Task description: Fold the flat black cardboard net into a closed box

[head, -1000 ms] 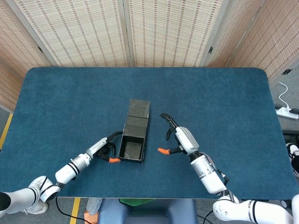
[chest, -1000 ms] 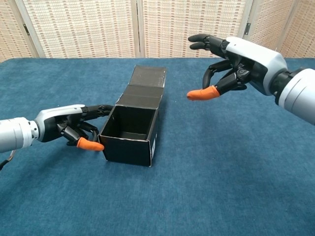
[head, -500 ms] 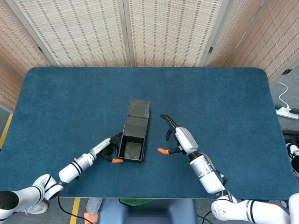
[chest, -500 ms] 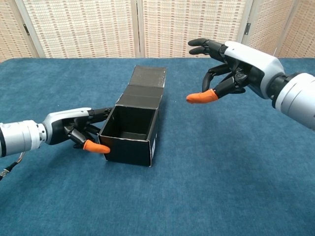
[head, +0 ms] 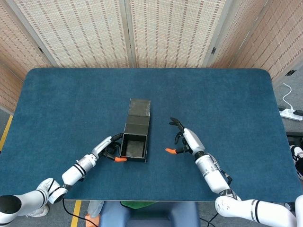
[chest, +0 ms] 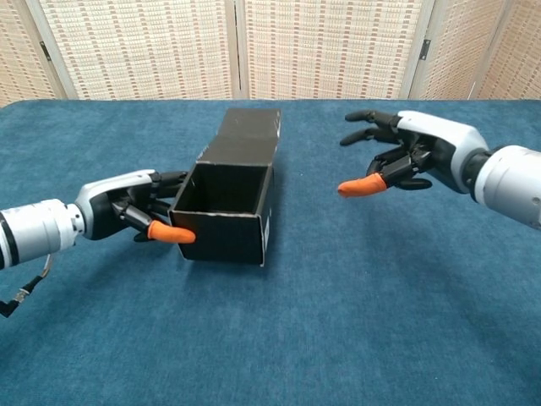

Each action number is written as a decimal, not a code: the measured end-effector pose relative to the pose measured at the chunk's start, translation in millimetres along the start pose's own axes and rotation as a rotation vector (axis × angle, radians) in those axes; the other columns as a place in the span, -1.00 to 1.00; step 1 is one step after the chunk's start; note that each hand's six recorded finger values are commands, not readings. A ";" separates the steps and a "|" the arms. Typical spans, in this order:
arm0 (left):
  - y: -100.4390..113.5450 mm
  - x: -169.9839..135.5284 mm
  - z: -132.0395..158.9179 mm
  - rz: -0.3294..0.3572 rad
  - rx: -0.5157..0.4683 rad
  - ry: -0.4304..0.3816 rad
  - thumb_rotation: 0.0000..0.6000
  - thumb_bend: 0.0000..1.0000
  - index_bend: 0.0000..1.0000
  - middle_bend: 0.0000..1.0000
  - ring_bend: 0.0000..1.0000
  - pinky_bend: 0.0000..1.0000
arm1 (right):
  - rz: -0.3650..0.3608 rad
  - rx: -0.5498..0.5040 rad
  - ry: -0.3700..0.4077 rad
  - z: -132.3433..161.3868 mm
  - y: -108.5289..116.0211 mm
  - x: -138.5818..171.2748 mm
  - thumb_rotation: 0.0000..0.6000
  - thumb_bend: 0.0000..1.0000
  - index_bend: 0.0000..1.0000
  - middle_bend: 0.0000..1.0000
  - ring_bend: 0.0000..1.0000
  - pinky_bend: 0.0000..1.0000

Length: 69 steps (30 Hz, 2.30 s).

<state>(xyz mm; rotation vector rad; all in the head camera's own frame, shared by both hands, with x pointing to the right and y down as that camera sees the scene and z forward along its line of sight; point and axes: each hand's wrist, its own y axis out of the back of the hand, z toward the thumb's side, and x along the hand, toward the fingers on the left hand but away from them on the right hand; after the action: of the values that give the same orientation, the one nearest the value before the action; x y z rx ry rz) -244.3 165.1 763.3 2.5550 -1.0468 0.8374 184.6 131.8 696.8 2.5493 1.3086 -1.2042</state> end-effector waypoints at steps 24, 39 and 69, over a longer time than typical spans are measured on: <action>-8.3 -14.6 50.8 -0.050 0.075 -0.056 1.00 -0.55 0.04 0.14 0.28 0.81 | 0.097 -0.347 0.019 101.3 -39.1 -112.3 1.00 -1.00 -1.00 -0.52 0.22 1.00; 9.4 -5.6 31.0 0.034 0.174 0.068 1.00 -0.55 0.01 0.12 0.29 0.82 | 0.248 -0.007 0.171 140.4 -54.6 -60.9 1.00 -1.00 -0.81 -0.31 0.35 1.00; -13.6 0.9 14.1 0.088 0.174 0.251 1.00 -0.56 -0.89 -0.48 0.35 0.85 | 0.039 0.703 0.326 110.3 -92.5 -39.2 1.00 -1.00 -0.80 -0.36 0.38 1.00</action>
<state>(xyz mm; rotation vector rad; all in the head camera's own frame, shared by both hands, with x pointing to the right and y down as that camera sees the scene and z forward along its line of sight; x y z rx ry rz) -228.4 168.1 752.3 2.4688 -1.0535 1.2857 37.5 126.0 672.7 3.3560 0.9818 -1.4972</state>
